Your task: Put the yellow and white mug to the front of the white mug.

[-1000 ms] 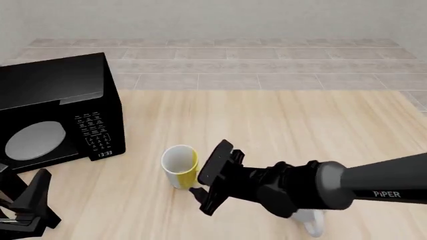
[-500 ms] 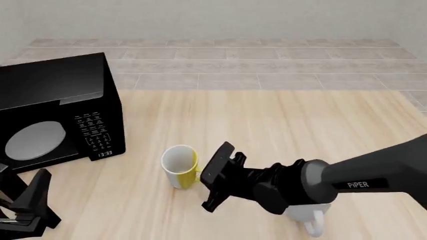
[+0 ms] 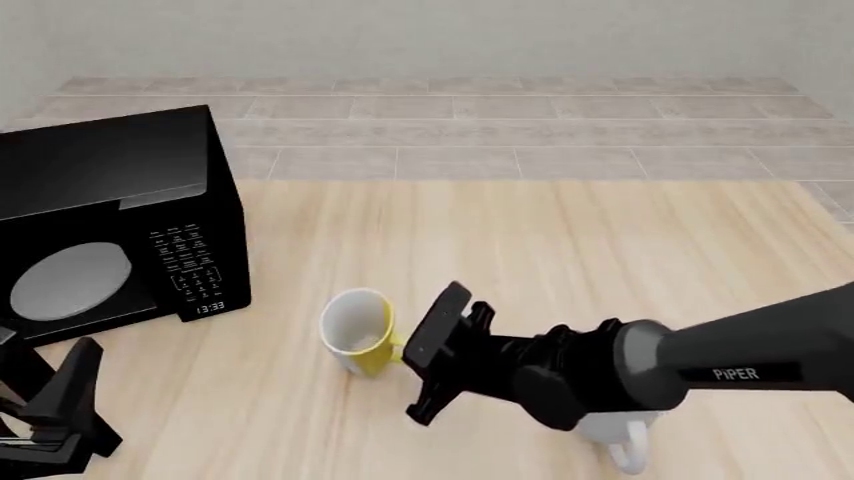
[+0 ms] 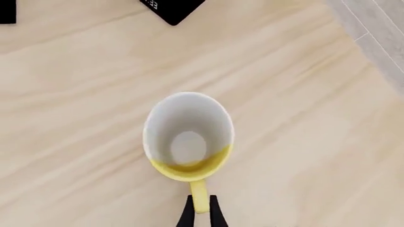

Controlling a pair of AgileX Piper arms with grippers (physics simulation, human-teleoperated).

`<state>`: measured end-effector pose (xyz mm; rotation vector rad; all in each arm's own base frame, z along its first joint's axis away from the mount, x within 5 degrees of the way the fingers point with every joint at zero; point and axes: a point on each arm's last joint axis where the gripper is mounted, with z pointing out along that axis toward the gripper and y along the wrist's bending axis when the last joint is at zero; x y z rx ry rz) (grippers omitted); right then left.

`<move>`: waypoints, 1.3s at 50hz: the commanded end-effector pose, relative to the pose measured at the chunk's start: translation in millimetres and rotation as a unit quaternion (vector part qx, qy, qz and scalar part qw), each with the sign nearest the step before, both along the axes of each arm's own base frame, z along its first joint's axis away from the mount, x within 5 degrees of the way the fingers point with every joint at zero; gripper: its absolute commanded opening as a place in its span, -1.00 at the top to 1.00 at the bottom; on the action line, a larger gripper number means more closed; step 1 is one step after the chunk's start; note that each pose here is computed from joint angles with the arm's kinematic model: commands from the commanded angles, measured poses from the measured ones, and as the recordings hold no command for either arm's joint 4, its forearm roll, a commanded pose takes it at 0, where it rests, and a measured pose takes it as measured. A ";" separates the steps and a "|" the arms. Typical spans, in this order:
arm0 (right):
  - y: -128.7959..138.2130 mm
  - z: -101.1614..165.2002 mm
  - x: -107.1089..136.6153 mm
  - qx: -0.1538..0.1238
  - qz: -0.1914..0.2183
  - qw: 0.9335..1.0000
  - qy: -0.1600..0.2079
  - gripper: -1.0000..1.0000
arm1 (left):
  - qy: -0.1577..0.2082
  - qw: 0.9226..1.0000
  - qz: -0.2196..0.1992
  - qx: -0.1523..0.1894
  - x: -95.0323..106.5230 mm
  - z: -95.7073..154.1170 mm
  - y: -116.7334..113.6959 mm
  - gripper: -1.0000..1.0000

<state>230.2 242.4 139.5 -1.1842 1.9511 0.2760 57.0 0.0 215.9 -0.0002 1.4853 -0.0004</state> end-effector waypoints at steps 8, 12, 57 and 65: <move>-9.7 50.4 -4.8 0.026 0.003 0.999 -0.035 1.00 | 0.000 1.000 0.000 0.000 0.0 0.0 0.0 -1.00; -13.7 67.8 -5.6 0.035 0.000 0.998 -0.045 1.00 | 0.000 1.000 0.000 0.000 0.0 0.0 0.0 -1.00; -58.3 135.4 32.7 0.081 -0.122 0.988 -0.042 1.00 | 0.000 1.000 0.000 0.000 0.0 0.0 0.0 -1.00; -68.6 137.2 41.6 0.082 -0.144 0.985 -0.041 1.00 | 0.000 1.000 0.000 0.000 0.0 0.0 0.0 -1.00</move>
